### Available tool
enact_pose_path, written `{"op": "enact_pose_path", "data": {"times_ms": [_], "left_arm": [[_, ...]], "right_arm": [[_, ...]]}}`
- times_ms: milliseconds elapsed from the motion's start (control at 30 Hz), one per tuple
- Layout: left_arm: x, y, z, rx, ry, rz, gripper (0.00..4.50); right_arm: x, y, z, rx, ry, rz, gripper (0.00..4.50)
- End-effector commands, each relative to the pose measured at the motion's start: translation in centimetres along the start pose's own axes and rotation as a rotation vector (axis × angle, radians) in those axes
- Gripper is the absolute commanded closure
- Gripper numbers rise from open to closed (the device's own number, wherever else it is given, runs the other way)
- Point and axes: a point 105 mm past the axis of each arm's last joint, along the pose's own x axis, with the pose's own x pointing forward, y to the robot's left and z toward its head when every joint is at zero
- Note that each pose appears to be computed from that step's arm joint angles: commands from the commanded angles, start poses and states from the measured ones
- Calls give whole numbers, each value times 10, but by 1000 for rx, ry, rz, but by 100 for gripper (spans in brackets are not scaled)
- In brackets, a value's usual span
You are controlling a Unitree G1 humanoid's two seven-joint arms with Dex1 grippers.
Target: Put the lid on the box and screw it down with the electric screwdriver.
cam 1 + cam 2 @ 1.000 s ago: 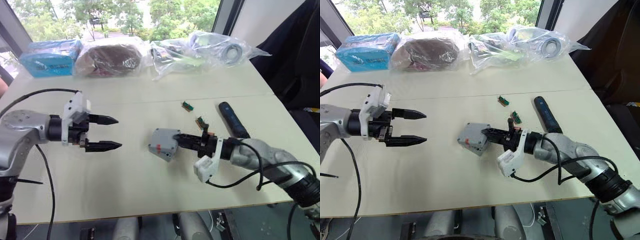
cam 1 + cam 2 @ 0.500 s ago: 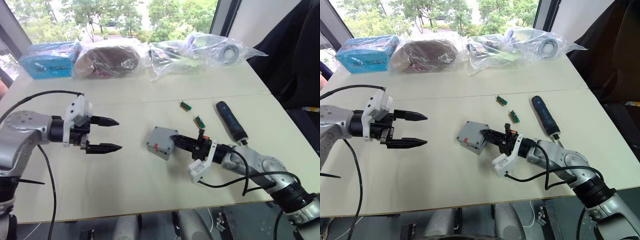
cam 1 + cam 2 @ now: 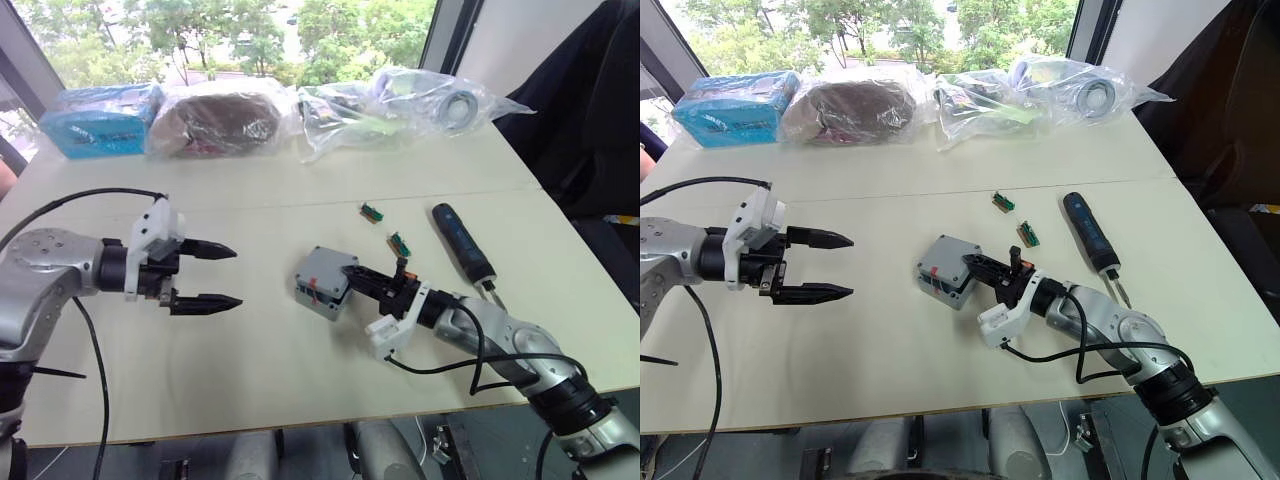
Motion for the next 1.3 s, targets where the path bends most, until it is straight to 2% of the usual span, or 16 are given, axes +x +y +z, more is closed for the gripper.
{"op": "enact_pose_path", "data": {"times_ms": [33, 567, 600, 633, 800, 933, 967, 1100, 1300], "left_arm": [[-7, 2, 11, 54, -13, 28, 2], [6, 1, 13, 59, -37, 16, 2], [13, 0, 16, 61, -58, 9, 52], [19, 0, 19, 67, -80, 2, 75], [49, 7, 30, 71, -162, -9, 268], [69, 8, 28, 72, -174, -36, 429], [71, 8, 28, 75, -174, -41, 444], [106, 5, 22, 111, -173, -102, 444], [130, 11, 6, 151, -133, -99, 444]], "right_arm": [[-1, 2, 8, -7, -19, 3, 434], [-4, 23, 5, 1, 20, 54, 434], [-4, 25, 4, 2, 23, 56, 434], [-5, 26, 4, 2, 26, 58, 434], [-5, 30, 2, 2, 33, 56, 434], [-6, 31, 1, -4, 33, 56, 434], [-6, 31, 1, -5, 32, 57, 434], [-7, 32, 4, -6, 21, 60, 434], [-8, 31, 6, -8, 7, 51, 434]]}}
